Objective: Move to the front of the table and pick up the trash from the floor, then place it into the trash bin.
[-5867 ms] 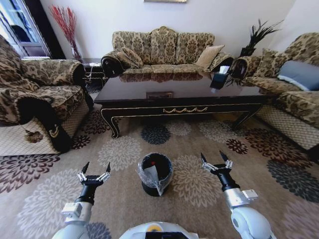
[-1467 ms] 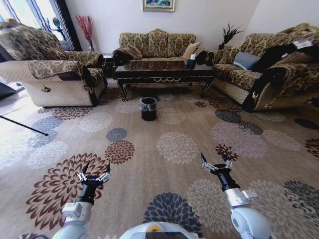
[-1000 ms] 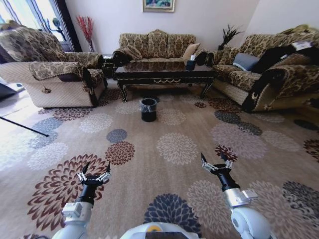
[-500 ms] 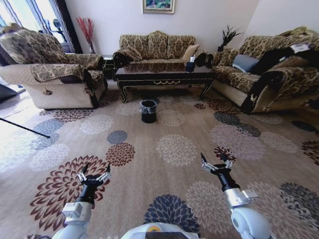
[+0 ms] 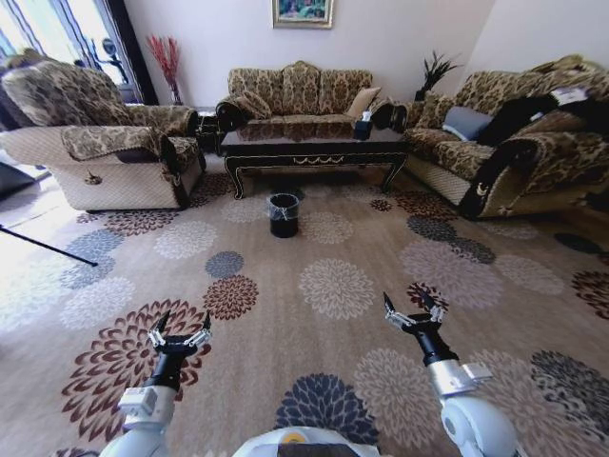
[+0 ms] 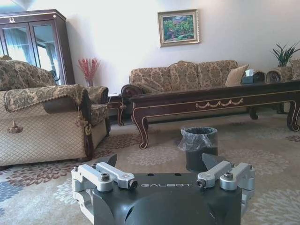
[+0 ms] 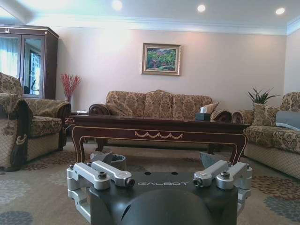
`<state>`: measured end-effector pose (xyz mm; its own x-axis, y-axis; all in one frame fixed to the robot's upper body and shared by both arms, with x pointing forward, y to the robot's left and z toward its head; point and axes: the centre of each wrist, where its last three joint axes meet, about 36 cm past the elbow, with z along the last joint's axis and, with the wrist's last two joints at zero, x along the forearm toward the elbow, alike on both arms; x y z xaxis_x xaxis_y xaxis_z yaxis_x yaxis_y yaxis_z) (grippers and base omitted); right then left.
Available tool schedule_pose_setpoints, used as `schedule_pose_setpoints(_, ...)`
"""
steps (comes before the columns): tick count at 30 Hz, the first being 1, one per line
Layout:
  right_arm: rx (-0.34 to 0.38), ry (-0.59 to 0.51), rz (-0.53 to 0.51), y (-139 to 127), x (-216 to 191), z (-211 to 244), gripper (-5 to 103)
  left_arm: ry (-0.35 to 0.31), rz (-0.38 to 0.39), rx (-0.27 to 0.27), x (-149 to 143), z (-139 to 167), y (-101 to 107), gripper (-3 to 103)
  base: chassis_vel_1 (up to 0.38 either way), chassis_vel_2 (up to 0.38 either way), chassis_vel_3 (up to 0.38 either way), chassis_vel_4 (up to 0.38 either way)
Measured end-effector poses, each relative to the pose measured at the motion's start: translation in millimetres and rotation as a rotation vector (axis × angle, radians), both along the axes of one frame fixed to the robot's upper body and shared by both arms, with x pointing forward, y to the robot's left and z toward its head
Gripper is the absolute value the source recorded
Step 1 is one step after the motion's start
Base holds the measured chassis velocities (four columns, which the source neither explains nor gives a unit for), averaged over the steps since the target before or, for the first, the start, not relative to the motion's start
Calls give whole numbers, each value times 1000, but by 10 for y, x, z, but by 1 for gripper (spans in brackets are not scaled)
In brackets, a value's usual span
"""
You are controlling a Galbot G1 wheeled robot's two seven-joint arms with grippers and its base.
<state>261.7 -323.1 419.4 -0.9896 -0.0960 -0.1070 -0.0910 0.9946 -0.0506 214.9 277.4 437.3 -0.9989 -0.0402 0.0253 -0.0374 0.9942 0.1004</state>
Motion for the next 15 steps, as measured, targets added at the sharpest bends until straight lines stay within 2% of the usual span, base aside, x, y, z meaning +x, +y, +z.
schedule_pose_setpoints(15, 0, 0, 0, 0, 0, 0, 100, 0, 0, 0, 0, 0, 0, 100, 0, 0, 0, 0)
